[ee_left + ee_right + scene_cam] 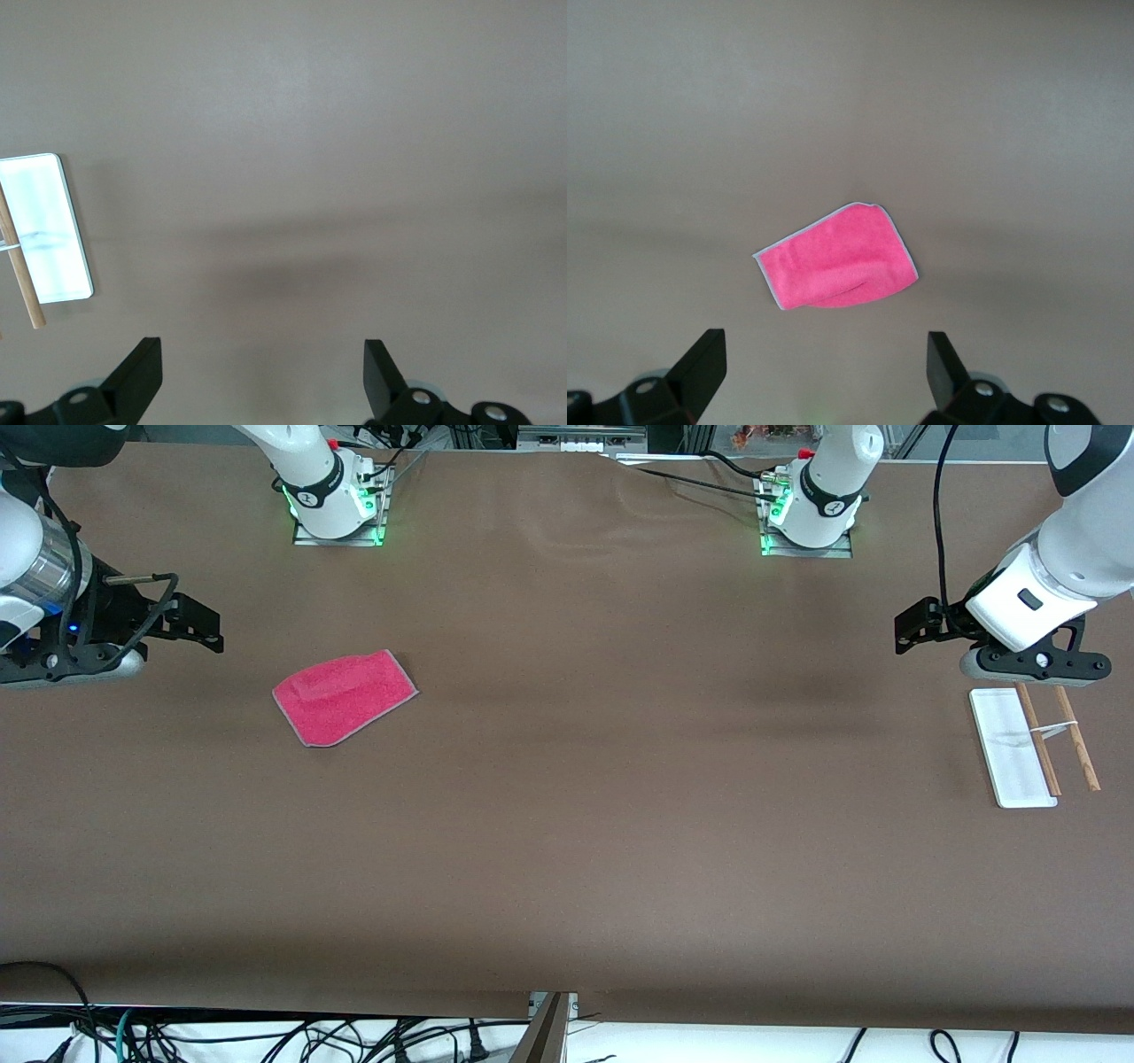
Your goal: Pass towel and hang on rack
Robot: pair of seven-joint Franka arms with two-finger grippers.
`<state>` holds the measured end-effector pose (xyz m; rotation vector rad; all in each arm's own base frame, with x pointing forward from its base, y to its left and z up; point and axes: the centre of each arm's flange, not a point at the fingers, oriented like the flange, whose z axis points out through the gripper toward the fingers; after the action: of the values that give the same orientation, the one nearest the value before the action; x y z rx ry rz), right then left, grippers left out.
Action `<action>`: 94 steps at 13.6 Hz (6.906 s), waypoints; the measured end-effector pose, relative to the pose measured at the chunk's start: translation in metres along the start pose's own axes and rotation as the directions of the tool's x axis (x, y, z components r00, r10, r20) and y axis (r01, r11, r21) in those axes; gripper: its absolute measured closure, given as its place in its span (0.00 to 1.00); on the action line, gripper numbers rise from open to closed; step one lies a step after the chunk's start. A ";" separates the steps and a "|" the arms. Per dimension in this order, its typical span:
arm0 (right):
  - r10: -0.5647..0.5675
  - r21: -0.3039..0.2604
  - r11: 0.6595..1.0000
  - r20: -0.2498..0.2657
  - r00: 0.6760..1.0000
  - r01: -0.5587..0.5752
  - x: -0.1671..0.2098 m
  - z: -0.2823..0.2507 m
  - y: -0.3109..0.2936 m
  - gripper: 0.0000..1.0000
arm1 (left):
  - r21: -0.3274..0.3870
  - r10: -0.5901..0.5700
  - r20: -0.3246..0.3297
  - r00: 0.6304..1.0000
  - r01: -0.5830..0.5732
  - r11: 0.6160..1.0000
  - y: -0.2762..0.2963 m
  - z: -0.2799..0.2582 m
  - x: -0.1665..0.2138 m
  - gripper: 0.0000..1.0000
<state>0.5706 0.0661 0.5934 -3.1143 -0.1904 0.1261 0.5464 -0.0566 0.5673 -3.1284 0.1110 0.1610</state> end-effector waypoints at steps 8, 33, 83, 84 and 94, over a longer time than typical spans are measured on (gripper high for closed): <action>0.000 0.000 1.000 0.000 1.000 0.000 0.000 0.000 0.000 0.00 | 0.000 -0.002 0.006 1.000 0.002 1.000 -0.001 0.000 -0.001 0.00; -0.034 0.009 0.999 0.007 0.999 0.034 -0.030 0.018 -0.001 0.00 | 0.000 0.000 0.007 1.000 0.000 1.000 0.000 -0.001 -0.001 0.00; -0.386 0.080 0.922 0.149 0.910 0.378 0.068 0.200 -0.055 0.98 | 0.000 -0.001 0.008 1.000 0.001 1.000 0.000 -0.002 -0.002 0.00; -0.363 0.088 0.931 0.160 0.918 0.353 0.069 0.184 -0.069 0.98 | 0.000 -0.001 0.008 1.000 0.001 1.000 0.000 -0.002 -0.002 0.00; -0.132 0.457 0.889 0.173 0.976 0.040 0.068 0.105 -0.231 0.98 | -0.134 0.176 0.049 0.983 -0.168 0.977 0.032 0.023 0.008 0.00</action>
<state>0.6008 0.3055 0.4886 -2.6194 -0.2602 0.4184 0.5498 -0.0888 0.5435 -3.2360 0.3866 0.2748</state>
